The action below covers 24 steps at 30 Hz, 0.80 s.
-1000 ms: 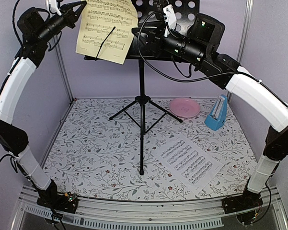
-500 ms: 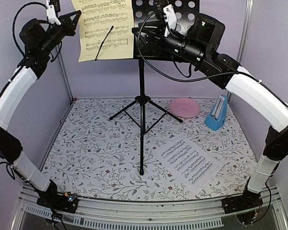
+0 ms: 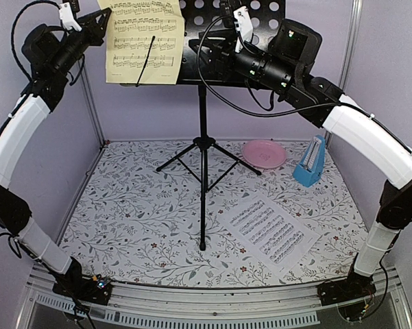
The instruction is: Set up the instrument practice props
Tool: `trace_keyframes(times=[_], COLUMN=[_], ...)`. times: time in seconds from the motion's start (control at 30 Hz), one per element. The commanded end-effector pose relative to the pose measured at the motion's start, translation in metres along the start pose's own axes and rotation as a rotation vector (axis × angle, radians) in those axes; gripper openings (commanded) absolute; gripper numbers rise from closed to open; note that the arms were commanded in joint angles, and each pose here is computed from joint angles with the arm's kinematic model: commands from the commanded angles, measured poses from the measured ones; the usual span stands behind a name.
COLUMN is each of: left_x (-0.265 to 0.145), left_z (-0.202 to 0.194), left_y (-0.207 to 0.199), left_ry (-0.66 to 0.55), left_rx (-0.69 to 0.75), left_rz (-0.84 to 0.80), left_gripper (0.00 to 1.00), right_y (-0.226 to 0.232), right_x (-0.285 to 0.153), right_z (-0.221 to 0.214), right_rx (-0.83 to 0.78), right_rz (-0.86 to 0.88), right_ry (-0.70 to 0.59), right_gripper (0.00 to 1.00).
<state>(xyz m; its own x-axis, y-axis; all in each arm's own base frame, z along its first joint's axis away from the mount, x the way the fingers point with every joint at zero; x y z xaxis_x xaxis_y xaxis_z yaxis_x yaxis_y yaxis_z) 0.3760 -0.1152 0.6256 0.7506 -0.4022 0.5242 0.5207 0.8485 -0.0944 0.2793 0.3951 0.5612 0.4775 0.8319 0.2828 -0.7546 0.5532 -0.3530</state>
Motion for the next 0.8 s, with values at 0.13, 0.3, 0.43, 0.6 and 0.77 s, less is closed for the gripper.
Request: trace_keyframes(times=[0.13,0.3,0.43,0.6,0.77], left_x=[-0.007,-0.022,-0.030,-0.020,0.003], left_z=[0.010,0.016,0.016,0.018,0.012], left_y=[-0.006,-0.005,0.004,0.000,-0.002], left_ry=[-0.020,0.007,0.058,0.076,0.080], left_rx=[0.009,0.021,0.021,0.020,-0.002], left_rz=[-0.007,0.044,0.133,0.098,0.035], left_gripper=[0.45,0.61,0.71,0.78,0.83], right_y=[-0.008,-0.008,-0.004,0.003,0.003], right_x=[-0.011,-0.023,-0.032,-0.045,-0.050], right_z=[0.024,0.033,0.031,0.022,0.021], right_rx=[0.002,0.022,0.058,0.082,0.088], right_rz=[-0.038,-0.026,0.004,0.027,0.029], right_ry=[-0.053,-0.043,0.002,0.029,0.039], right_gripper=[0.51,0.66,0.74,0.77,0.77])
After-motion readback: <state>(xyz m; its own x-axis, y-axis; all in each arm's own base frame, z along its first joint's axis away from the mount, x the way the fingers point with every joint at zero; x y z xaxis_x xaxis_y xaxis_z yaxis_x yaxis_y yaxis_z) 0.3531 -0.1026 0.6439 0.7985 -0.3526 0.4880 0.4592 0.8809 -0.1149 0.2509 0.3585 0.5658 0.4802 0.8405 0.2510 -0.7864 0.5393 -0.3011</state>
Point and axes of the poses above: each gripper's point midway between its finger pads, its own x axis out along the fingers, its own y axis along the line the jaws close on, z = x × y, the point moved 4 cm from there along -x, back along the fingers, and after that the axes turned 7 degrees about -x, right-handed, at the moved point
